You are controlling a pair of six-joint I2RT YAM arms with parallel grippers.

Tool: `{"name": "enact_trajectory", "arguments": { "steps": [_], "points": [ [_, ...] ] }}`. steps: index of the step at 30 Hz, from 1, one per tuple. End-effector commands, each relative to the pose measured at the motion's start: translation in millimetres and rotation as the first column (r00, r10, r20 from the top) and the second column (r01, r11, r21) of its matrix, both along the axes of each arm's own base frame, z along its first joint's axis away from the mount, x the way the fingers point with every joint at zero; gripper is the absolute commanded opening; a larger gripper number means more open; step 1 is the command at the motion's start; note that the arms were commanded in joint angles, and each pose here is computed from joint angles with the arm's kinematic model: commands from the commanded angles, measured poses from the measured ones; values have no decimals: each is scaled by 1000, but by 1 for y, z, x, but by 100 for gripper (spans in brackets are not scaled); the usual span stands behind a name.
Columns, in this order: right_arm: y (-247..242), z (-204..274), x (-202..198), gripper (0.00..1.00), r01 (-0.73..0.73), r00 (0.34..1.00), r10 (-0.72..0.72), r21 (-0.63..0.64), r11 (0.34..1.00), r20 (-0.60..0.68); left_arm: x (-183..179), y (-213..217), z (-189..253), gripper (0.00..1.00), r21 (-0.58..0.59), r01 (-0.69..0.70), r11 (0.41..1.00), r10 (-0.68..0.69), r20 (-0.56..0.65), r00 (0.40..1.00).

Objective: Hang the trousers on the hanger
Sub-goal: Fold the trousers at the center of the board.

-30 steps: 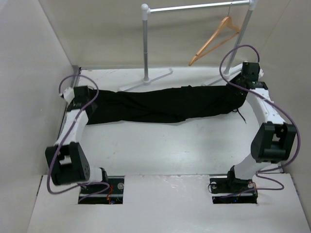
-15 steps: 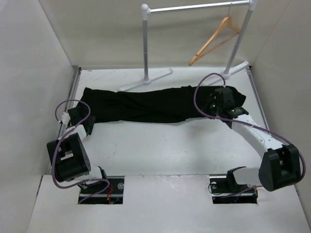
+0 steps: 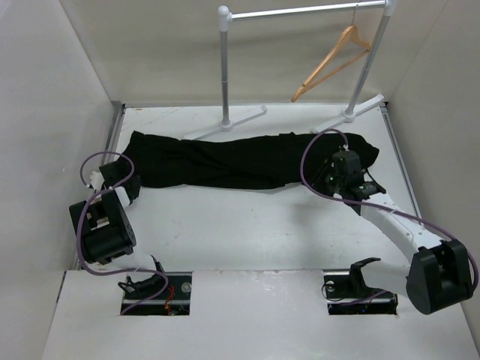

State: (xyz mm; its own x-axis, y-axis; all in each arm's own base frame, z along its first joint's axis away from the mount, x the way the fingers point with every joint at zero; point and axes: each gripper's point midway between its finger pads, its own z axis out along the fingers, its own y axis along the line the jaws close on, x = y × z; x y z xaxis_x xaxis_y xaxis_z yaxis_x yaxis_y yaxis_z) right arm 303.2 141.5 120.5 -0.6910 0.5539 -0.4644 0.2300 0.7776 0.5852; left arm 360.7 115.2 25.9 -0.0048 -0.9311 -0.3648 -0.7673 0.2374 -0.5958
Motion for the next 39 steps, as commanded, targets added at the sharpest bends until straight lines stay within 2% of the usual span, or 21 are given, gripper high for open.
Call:
{"name": "enact_trajectory", "arguments": {
  "steps": [1, 7, 12, 16, 20, 28, 32, 36, 37, 39],
  "points": [
    [-11, 10, 8, 40, 25, 998, -25, 6, 1000, 54, 12, 12, 51, 0, 54, -29, 998, 24, 102, 995],
    [-29, -2, 10, 46, 70, 997, -70, -1, 998, 25, 22, 19, 117, 0, 99, -57, 993, 36, 206, 978],
    [-35, -2, 15, 48, 74, 997, -74, 7, 997, 19, 38, 33, 138, 0, 97, -67, 993, 44, 230, 972],
    [-47, -7, 18, 49, 103, 995, -103, -6, 995, 3, 45, 50, 123, 0, 102, -77, 992, 55, 197, 979],
    [-71, -19, 25, 52, 191, 981, -191, -16, 982, -37, 44, 65, 93, 0, 115, -77, 990, 62, 126, 990],
    [-124, -19, 80, 63, 349, 937, -350, -34, 937, -25, 45, 74, 74, 3, 176, -71, 982, 66, 35, 997],
    [-137, -28, 112, 64, 396, 918, -397, -20, 918, -25, 25, 85, 49, 6, 211, -89, 973, 114, -109, 988],
    [-146, -50, 137, 59, 428, 900, -430, -36, 903, -70, 24, 91, 47, 4, 231, -76, 970, 108, -131, 986],
    [-145, -57, 140, 53, 426, 899, -428, -39, 904, -92, 25, 92, 48, 3, 232, -74, 970, 107, -133, 985],
    [-149, -61, 144, 32, 440, 891, -443, -47, 897, -101, 27, 94, 49, 1, 241, -69, 968, 106, -145, 984]
  ]
}}
